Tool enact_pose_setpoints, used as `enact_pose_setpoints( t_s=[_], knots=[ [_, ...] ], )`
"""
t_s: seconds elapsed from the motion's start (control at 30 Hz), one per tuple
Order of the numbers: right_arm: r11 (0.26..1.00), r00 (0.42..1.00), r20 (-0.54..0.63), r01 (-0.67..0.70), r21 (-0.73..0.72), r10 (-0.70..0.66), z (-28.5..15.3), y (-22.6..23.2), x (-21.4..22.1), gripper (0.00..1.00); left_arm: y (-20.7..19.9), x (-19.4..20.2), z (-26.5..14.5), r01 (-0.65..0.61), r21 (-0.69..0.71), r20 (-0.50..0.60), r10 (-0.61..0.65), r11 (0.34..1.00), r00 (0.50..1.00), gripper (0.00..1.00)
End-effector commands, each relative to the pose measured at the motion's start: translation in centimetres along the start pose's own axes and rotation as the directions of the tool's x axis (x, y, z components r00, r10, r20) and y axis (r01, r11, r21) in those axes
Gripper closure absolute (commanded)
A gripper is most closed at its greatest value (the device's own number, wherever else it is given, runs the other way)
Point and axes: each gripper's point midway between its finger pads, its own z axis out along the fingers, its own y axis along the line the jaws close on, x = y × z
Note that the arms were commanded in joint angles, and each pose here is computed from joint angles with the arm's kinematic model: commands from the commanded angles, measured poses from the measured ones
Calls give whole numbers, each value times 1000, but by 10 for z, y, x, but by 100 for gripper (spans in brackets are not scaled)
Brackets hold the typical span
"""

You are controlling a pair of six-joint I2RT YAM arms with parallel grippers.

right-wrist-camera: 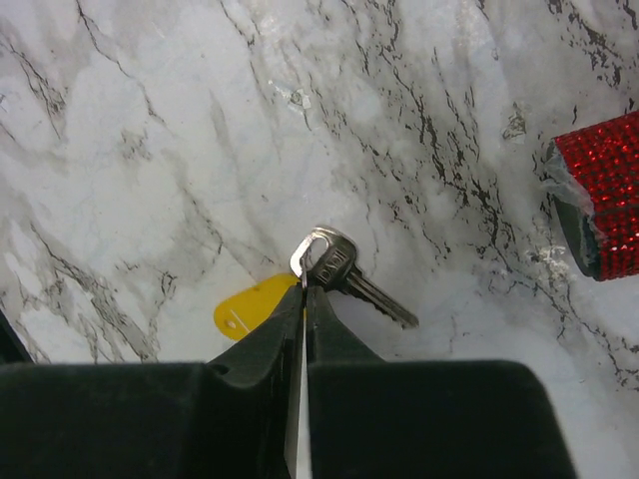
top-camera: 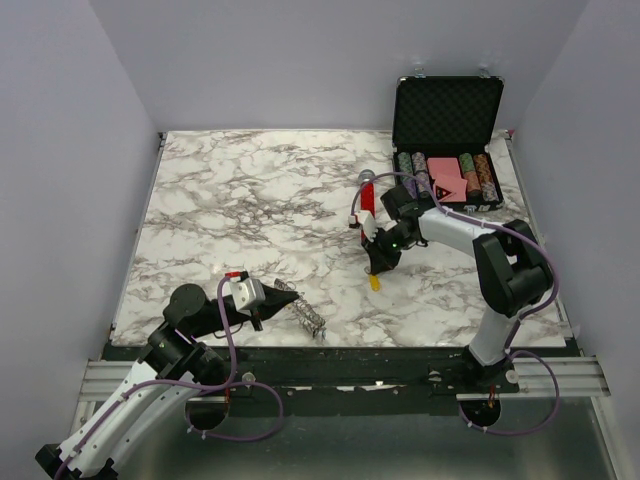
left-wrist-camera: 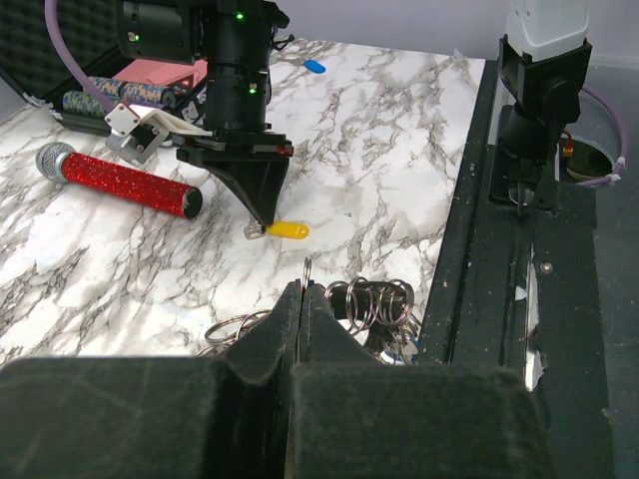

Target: Put the keys on the keyring

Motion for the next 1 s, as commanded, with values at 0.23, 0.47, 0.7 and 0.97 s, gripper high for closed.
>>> enact_pose_setpoints(
  t_s=[0.23,0.47,0.7,0.97],
  knots=[
    [1000,1000,-5,11,-3,-11,0,-1,-6,100,1,-23,-1,-48,-5,60,48,999,997,100],
    [1000,1000,-5,17,-10,-17,0,0,-7,99,1,-23,-1,-46,-5,60,46,999,997,100],
    [1000,1000,-11,11,-12,-11,2,-1,-6,93,1,-23,-1,-44,-6,59,44,999,997,100],
    [1000,1000,-15,6,-11,-7,3,-1,-5,86,1,-23,-1,-43,-4,60,43,999,997,100]
  ],
)
